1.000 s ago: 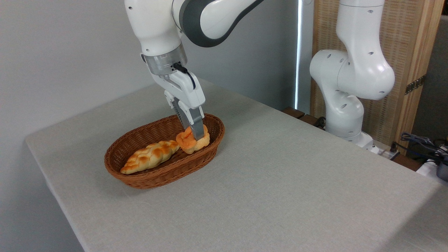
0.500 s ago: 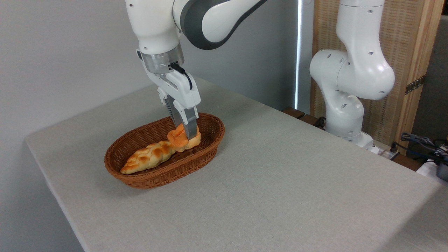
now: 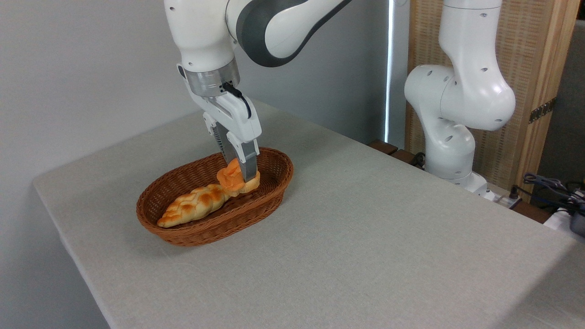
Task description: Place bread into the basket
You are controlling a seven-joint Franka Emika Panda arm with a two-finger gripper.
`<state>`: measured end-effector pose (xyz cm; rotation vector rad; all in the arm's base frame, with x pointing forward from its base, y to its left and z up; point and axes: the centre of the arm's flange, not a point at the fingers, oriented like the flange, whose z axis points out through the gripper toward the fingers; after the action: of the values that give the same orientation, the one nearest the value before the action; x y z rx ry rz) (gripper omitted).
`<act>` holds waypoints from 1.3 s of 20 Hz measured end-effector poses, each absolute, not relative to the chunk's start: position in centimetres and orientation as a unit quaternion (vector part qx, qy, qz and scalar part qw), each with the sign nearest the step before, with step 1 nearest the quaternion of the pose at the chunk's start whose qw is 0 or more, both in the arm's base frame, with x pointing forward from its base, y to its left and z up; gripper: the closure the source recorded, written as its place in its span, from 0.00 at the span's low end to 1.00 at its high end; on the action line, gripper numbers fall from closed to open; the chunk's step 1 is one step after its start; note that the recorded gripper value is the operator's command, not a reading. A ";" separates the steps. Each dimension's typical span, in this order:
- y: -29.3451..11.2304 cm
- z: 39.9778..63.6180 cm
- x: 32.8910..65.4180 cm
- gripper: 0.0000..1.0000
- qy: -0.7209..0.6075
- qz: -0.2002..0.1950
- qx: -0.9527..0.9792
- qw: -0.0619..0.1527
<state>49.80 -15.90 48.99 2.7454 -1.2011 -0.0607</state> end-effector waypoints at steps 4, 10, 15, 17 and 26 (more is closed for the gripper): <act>-15.9 49.0 49.8 0.00 -0.400 -0.019 0.914 0.072; -15.9 49.2 49.9 0.00 -0.399 -0.015 0.914 0.071; -14.4 52.6 51.2 0.00 -0.387 0.017 0.919 0.068; -12.7 54.9 52.1 0.00 -0.388 0.013 0.919 0.064; -4.3 60.9 55.4 0.00 -0.374 0.030 0.926 0.034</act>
<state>55.38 -4.26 60.93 2.8482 -1.1516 0.0921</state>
